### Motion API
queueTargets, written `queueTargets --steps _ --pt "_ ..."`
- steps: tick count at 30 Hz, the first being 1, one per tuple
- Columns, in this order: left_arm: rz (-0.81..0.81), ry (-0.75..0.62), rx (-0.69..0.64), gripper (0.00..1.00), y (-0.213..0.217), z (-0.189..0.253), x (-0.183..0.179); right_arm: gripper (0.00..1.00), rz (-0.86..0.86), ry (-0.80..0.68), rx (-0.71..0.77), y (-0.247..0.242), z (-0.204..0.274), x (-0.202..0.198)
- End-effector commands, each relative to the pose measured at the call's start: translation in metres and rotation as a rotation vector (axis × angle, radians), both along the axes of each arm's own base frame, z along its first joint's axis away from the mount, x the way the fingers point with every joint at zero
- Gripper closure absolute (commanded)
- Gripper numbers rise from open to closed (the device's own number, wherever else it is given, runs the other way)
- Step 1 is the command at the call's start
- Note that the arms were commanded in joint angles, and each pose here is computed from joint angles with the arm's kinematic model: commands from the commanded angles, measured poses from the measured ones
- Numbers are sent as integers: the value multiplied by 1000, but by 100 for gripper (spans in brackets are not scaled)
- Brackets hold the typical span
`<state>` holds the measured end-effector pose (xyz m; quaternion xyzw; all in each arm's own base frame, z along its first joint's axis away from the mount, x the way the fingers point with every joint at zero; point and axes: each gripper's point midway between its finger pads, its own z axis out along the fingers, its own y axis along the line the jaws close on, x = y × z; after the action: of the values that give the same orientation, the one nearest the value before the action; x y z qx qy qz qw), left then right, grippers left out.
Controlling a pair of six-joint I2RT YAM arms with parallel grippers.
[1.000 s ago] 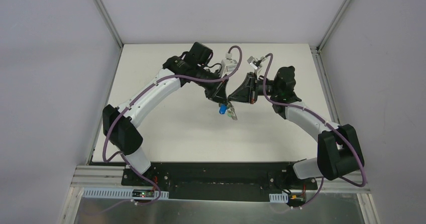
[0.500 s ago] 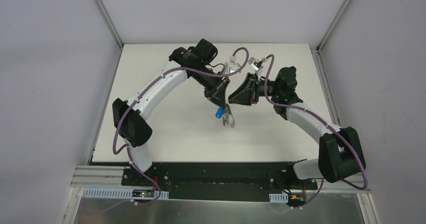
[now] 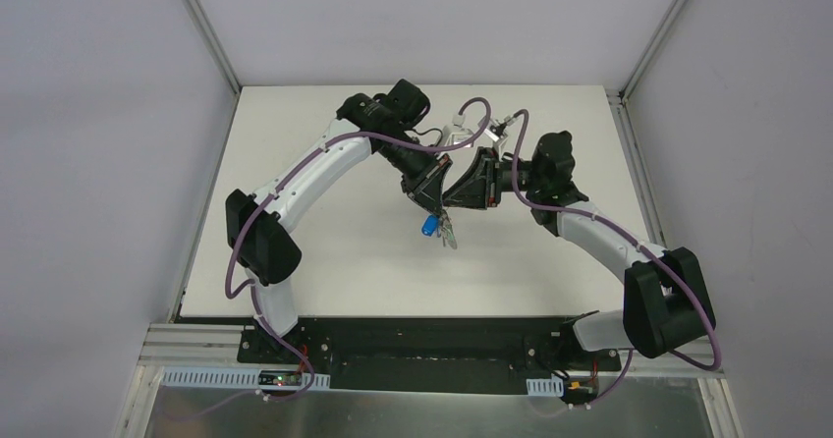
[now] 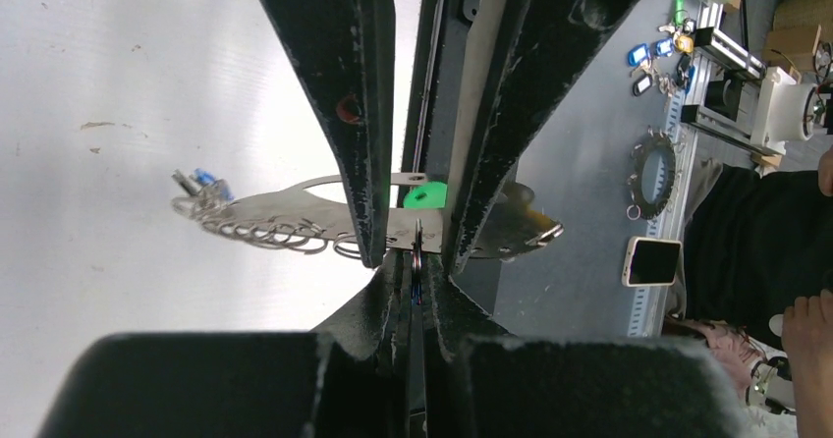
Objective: Put the keys on the keyring
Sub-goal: Adjust the key on the keyring.
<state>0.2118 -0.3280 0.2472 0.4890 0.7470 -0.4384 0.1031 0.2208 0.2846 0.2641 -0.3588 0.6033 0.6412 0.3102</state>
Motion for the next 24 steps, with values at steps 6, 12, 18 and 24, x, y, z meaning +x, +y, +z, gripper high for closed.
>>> queueTargets --steps 6,12,18,24 --pt "-21 -3 -61 100 -7 20 -7 89 21 -51 4 4 3 -2" --pt "-18 -24 -59 100 -7 19 -4 100 11 -43 8 5 9 2" --pt "15 -135 -112 79 3 37 6 100 -72 5 52 -3 24 19" --pt "70 -225 -175 67 12 56 18 100 -82 27 109 -6 38 20"
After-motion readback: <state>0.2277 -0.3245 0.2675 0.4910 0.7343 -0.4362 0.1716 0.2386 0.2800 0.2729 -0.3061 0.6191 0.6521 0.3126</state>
